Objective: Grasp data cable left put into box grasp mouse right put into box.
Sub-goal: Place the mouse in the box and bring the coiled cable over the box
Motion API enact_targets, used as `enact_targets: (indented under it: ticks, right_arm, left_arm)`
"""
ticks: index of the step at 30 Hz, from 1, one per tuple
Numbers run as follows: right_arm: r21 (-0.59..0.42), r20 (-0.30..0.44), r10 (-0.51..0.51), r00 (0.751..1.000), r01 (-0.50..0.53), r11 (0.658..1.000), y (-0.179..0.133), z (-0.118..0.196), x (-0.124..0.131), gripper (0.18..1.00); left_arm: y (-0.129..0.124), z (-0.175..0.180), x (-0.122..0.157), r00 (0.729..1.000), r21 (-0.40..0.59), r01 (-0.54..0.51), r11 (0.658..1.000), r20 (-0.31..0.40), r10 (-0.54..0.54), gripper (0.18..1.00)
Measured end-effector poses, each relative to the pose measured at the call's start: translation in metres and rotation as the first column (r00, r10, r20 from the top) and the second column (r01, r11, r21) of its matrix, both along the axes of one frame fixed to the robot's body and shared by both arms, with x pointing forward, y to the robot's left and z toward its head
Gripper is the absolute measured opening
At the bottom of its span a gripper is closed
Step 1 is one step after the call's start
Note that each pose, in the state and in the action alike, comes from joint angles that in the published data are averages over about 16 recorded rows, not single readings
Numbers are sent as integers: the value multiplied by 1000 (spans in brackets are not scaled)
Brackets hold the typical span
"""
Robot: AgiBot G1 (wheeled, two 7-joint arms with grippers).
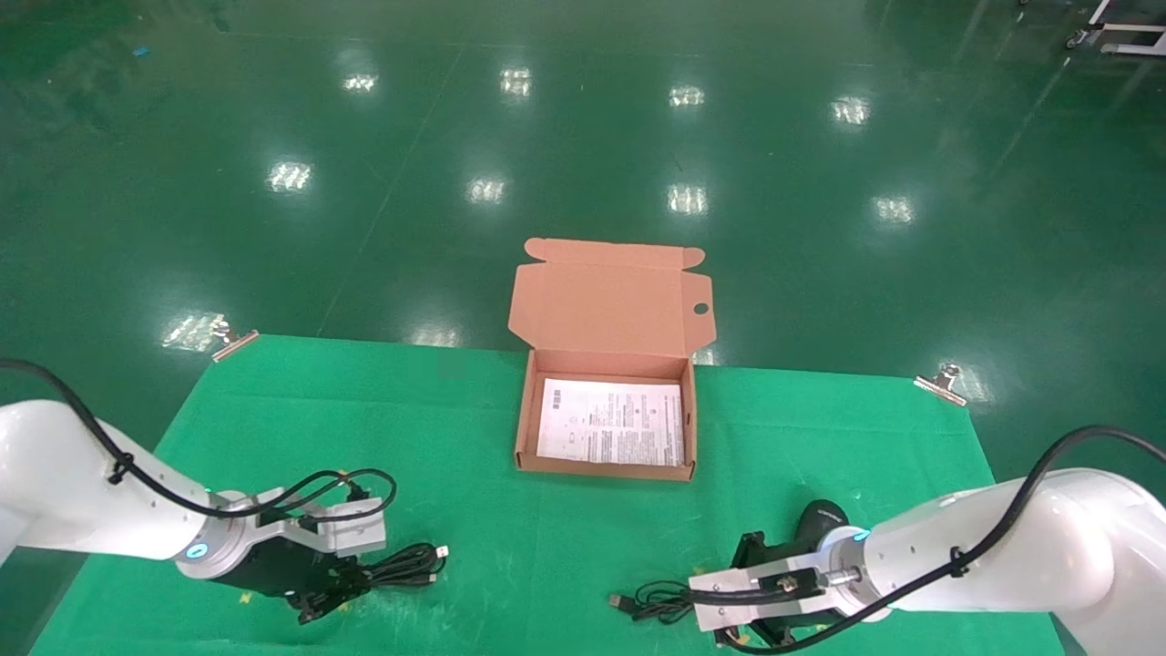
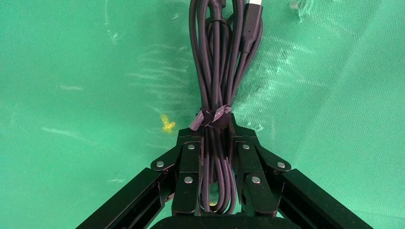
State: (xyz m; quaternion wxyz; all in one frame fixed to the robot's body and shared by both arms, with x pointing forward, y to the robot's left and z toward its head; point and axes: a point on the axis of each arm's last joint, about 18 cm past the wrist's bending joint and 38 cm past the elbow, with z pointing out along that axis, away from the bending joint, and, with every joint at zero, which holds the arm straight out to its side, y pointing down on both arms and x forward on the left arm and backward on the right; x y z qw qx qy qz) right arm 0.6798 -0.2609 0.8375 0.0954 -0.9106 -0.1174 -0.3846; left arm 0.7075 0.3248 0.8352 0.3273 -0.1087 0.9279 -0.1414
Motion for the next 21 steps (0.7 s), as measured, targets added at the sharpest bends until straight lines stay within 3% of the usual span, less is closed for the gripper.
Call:
enact_targets:
  ticks: [11, 21]
  right_arm:
    - [141, 145, -112, 983, 92, 986, -42, 87, -18, 197]
    - [280, 379, -182, 907, 75, 957, -55, 199, -30, 196]
  left_arm:
    - [12, 69, -3, 983, 19, 21, 1000, 184, -24, 266]
    - [-4, 145, -11, 919, 80, 52, 995, 386, -79, 265]
